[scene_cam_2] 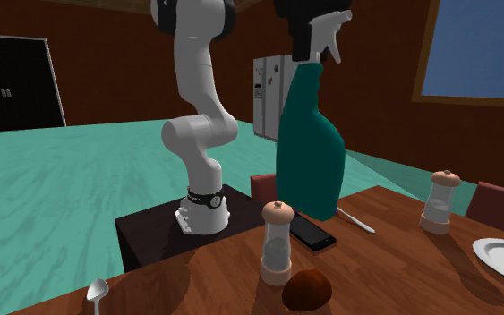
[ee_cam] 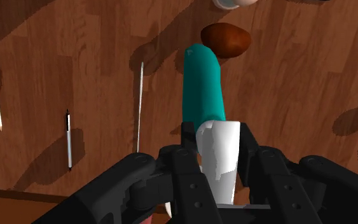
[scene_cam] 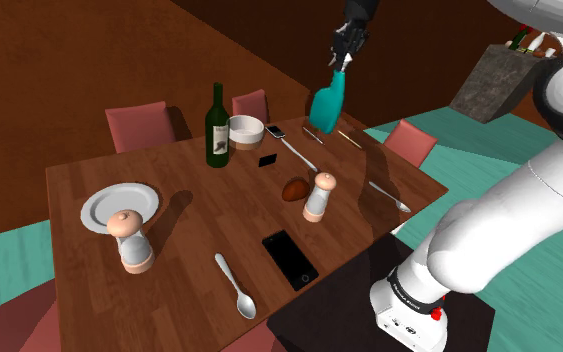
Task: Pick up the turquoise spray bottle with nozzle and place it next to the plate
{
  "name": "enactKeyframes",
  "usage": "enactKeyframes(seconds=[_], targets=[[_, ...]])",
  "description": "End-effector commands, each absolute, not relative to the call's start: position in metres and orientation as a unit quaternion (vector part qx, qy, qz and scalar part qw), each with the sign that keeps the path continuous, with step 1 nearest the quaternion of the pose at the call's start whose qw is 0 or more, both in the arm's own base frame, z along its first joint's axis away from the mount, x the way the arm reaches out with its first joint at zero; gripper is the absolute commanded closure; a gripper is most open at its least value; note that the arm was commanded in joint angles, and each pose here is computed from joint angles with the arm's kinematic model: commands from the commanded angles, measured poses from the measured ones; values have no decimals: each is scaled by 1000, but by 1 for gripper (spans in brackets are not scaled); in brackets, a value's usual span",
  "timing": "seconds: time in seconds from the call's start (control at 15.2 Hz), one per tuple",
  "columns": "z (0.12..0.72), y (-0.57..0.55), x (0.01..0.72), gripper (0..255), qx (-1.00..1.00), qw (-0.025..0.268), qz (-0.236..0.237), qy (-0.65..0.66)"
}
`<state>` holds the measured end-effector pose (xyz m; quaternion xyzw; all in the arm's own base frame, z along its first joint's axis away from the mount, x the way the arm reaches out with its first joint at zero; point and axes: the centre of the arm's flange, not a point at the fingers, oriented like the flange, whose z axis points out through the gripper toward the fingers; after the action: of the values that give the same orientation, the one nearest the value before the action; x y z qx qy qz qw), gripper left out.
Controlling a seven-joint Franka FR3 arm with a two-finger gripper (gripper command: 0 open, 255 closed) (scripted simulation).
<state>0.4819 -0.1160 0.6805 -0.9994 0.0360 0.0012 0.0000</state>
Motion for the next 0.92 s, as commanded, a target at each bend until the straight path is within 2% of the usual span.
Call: enactKeyframes(seconds=[0.0,0.86], targets=[[671,-96,493,255,-999,0,1,37],[604,43,568,255,-999,0,1,37]])
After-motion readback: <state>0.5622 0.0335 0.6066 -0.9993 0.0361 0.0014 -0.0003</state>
